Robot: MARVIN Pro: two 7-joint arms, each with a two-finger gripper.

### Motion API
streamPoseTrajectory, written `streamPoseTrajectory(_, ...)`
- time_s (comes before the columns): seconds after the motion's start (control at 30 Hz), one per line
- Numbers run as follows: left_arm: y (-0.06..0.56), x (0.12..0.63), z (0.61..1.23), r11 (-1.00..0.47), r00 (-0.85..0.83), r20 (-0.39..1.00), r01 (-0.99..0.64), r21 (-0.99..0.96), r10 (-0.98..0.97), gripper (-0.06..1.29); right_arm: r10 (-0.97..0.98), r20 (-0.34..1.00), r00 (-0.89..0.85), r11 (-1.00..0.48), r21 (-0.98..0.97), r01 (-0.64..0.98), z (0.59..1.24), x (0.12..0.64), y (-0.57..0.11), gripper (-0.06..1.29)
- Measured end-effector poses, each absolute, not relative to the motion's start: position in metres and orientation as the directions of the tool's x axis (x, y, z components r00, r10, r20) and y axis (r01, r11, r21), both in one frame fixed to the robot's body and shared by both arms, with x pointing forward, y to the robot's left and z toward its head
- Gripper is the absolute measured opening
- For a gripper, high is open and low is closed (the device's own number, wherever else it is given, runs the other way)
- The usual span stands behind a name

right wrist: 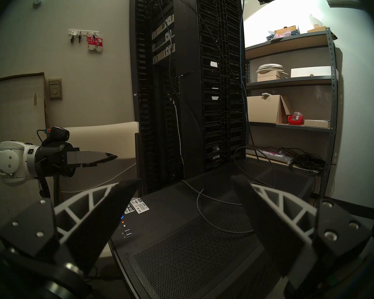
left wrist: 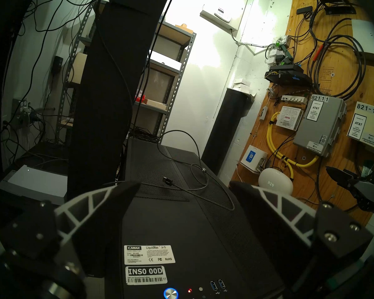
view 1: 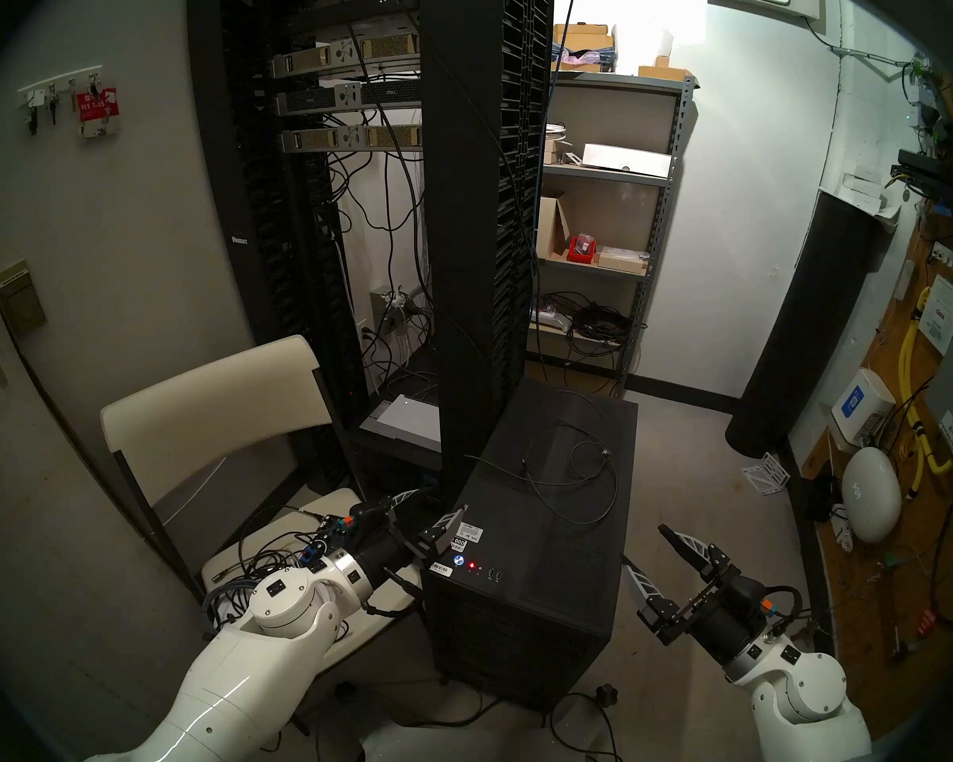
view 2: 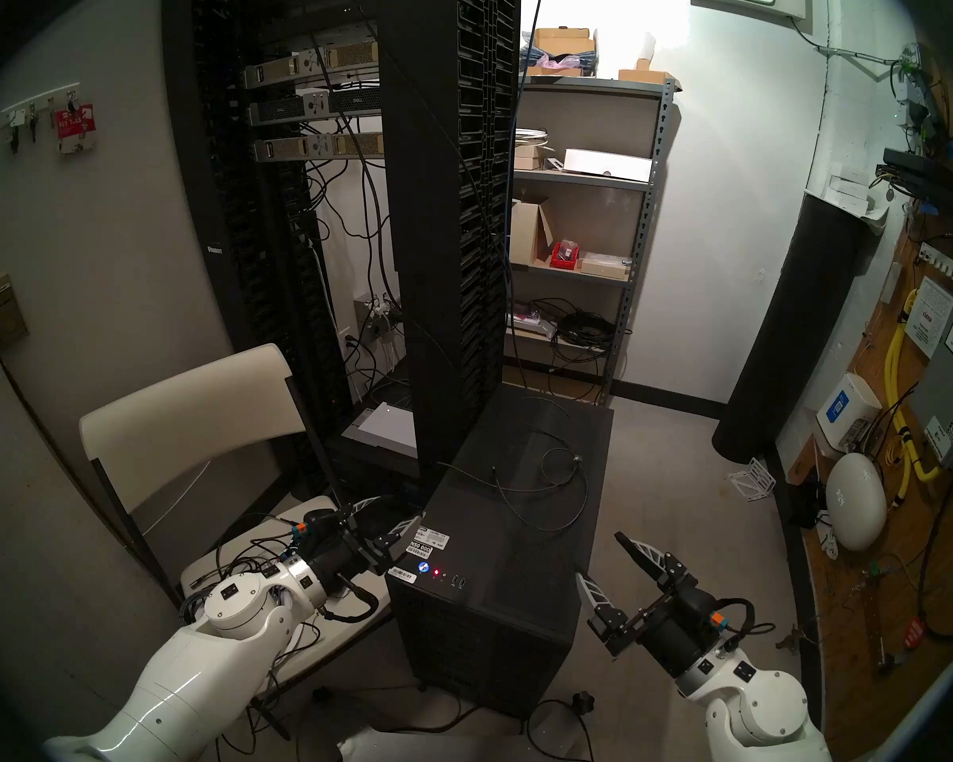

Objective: Insert the cable into the workstation's USB slot

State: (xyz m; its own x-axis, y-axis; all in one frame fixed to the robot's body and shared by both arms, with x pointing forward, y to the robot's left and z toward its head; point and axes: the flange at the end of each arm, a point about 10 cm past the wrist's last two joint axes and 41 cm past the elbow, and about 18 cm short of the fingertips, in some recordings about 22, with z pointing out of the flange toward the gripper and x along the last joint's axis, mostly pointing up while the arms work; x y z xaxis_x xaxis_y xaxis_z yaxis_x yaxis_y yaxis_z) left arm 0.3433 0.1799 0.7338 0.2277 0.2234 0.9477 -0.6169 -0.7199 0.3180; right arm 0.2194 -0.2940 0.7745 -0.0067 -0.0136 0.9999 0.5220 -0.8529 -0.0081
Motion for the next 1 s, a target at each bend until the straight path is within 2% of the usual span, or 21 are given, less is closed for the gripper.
streamPoseTrajectory(0.73, 0.181, 0.343, 0.731, -0.721, 0.234, 0.946, -0.614, 0.321, 0.222, 1.18, -0.013, 1.0, 0.0, -0.854, -0.011, 0.52, 0.772, 0.219, -0.295, 1.2)
streamPoseTrajectory(1.0, 0.181, 0.342, 0.731, -0.721, 0.235, 0.946, -0.613, 0.322, 0.223, 1.18, 0.01, 0.998, 0.057, -0.837, -0.023, 0.547, 0.757, 0.233, -0.296, 1.2)
